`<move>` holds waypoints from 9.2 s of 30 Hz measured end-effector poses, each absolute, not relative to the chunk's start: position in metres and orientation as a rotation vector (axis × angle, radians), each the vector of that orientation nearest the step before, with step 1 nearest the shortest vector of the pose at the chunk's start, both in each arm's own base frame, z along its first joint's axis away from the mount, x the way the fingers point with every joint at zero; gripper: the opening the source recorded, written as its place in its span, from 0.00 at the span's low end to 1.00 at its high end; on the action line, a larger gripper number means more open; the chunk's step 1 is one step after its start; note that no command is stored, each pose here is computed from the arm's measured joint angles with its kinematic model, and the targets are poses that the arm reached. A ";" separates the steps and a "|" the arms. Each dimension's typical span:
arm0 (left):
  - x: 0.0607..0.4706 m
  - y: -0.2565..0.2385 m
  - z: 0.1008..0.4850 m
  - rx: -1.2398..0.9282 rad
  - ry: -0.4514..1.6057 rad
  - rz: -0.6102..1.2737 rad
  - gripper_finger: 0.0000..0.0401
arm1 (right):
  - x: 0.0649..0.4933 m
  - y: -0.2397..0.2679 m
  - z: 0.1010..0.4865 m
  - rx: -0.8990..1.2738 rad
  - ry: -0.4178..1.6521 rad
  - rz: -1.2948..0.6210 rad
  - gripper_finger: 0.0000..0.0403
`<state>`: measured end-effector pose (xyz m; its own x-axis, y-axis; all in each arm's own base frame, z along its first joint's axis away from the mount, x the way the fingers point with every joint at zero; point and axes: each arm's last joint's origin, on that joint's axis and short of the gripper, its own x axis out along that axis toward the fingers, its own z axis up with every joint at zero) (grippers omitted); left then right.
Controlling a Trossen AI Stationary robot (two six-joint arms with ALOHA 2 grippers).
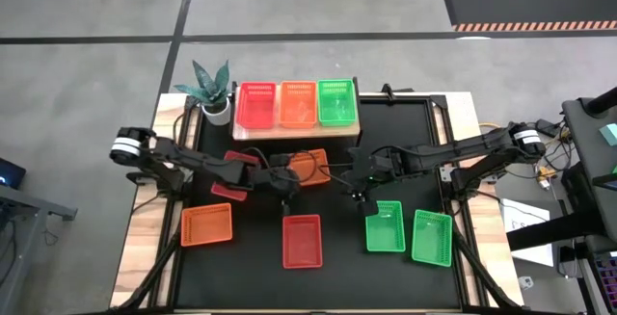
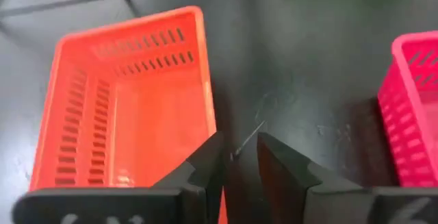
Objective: Stack baskets on shelf by color
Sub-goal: Stack the top orange basket on top of the other orange basket on the shelf, then stack the top red basket on top of the other red basket on the shelf
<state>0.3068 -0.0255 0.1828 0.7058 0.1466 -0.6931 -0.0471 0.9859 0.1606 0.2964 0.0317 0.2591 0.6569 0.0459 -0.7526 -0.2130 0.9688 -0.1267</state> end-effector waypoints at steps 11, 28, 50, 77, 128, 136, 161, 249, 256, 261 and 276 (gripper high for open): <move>0.313 -0.016 0.184 0.216 0.786 0.132 0.33 | 0.296 0.032 0.259 -0.195 0.846 0.141 0.31; 0.316 -0.008 0.162 0.243 0.883 0.153 0.32 | 0.297 0.032 0.258 -0.195 0.832 0.141 0.31; 0.303 -0.030 0.164 0.549 0.967 -0.125 0.00 | 0.319 0.034 0.227 -0.424 0.806 0.240 0.45; 0.305 -0.031 0.167 0.536 0.925 -0.137 0.00 | 0.352 0.018 0.154 -0.623 0.917 0.340 0.19; 0.170 -0.013 0.311 0.410 0.227 0.110 0.28 | 0.364 0.069 0.348 -0.322 0.692 -0.163 0.02; 0.156 -0.012 0.309 0.377 0.182 0.121 0.28 | 0.392 0.005 0.394 -0.362 0.757 -0.362 0.02; 0.153 -0.011 0.306 0.388 0.185 0.134 0.28 | 0.436 -0.110 0.354 -0.242 0.941 -0.220 0.02; 0.161 -0.012 0.298 0.384 0.226 0.129 0.28 | 0.364 -0.051 0.364 -0.315 0.901 -0.135 0.02; 0.177 -0.014 0.288 0.370 0.280 0.122 0.28 | 0.315 -0.001 0.326 -0.316 0.784 -0.138 0.02; 0.194 -0.016 0.284 0.339 0.264 0.127 0.28 | 0.285 0.019 0.290 -0.352 0.587 -0.084 0.02; 0.231 -0.064 0.247 -0.505 0.601 0.204 0.27 | 0.231 0.017 0.272 -0.472 0.329 -0.081 0.02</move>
